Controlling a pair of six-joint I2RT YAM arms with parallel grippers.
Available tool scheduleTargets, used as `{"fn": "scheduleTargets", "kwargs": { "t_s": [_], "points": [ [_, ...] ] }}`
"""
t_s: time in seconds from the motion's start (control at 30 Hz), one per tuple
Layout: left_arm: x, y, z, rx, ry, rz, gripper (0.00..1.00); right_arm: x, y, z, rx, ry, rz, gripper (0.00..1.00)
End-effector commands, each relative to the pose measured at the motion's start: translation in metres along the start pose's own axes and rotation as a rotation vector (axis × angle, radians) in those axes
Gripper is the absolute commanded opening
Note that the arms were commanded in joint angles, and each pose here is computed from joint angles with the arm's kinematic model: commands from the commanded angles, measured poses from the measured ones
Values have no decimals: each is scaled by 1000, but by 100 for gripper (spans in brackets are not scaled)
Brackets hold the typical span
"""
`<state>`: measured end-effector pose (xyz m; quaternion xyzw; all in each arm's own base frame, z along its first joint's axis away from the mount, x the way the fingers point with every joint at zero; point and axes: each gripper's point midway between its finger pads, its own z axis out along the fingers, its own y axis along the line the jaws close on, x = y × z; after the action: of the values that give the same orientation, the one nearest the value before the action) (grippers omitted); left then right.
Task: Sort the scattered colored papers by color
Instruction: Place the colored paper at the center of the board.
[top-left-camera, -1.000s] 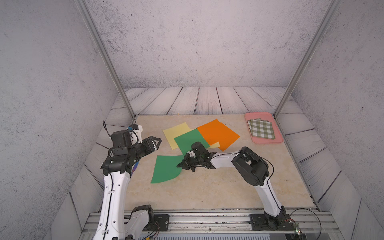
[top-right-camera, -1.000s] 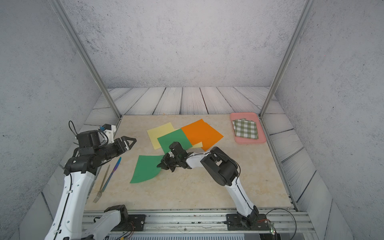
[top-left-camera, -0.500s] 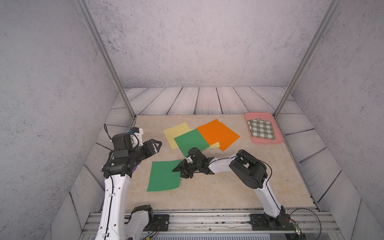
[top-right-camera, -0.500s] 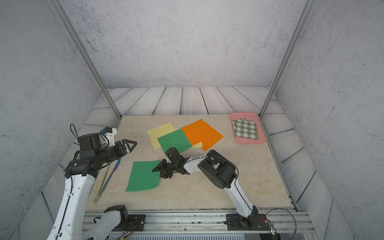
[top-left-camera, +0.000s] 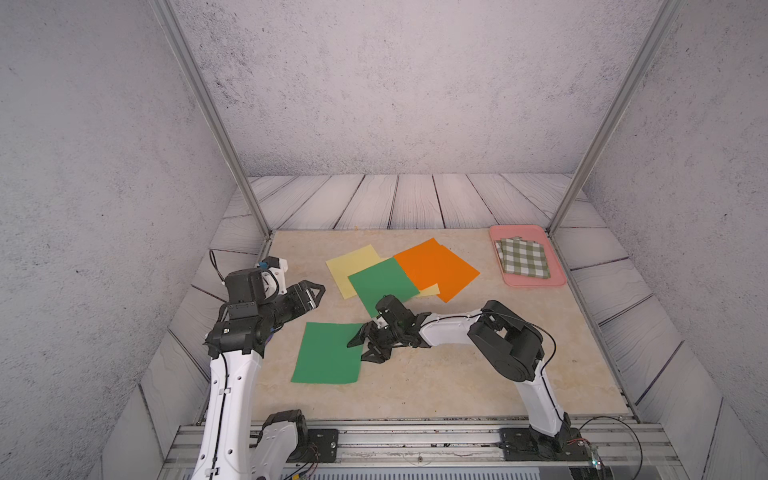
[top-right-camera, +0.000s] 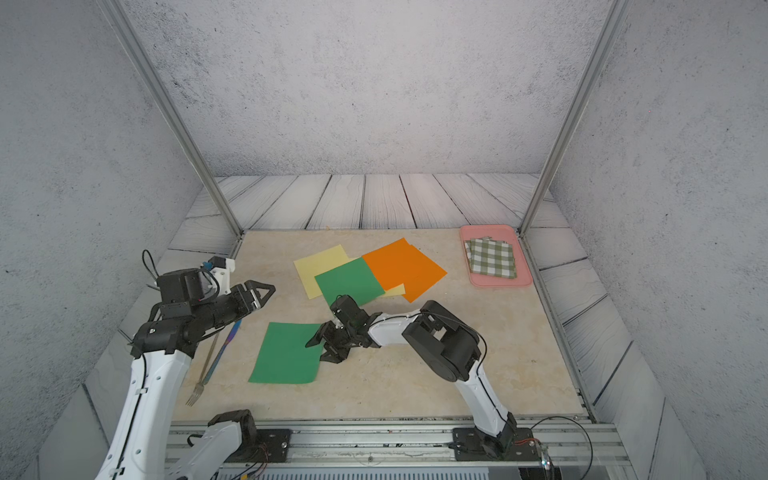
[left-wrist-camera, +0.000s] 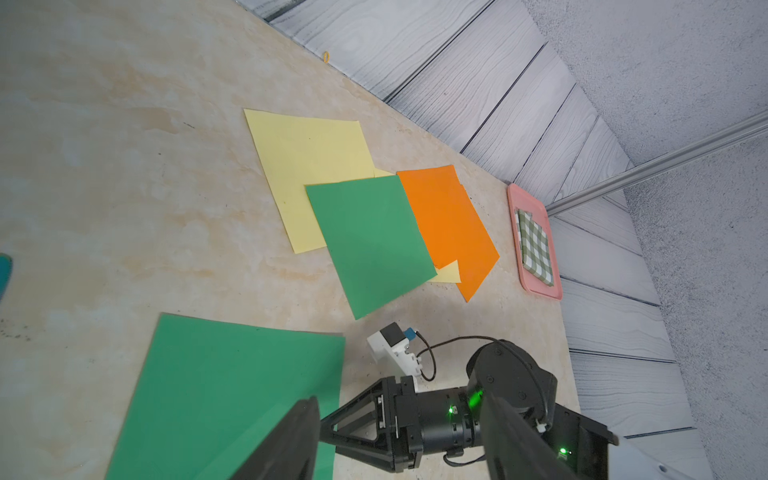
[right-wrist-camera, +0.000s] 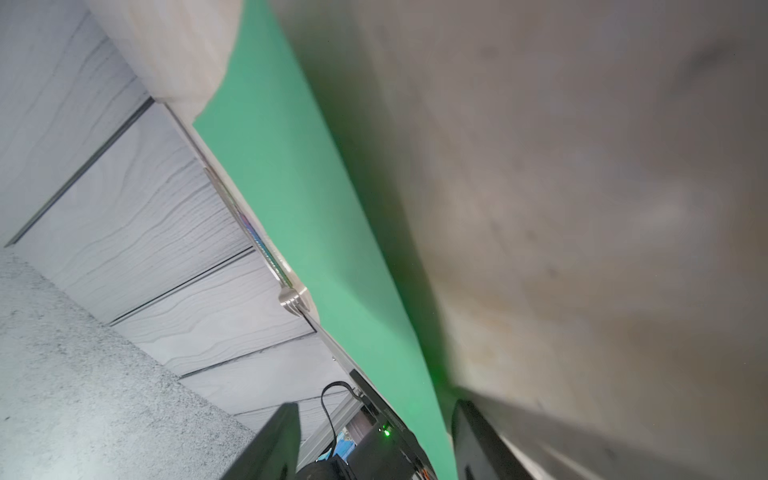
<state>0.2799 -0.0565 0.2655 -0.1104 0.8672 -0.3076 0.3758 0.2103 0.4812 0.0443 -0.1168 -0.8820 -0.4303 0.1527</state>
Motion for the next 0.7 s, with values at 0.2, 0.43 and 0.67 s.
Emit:
{"fn": "scheduleTargets", "kwargs": {
  "t_s": [0.2, 0.43, 0.67],
  "points": [
    [4, 8, 12, 6, 23, -11, 68, 20, -37, -63, 239, -55, -34, 65],
    [4, 20, 38, 27, 58, -60, 68, -8, -14, -136, 308, -219, -182, 65],
    [-15, 26, 68, 47, 84, -92, 68, -59, 8, -191, 299, -318, -229, 67]
  ]
}}
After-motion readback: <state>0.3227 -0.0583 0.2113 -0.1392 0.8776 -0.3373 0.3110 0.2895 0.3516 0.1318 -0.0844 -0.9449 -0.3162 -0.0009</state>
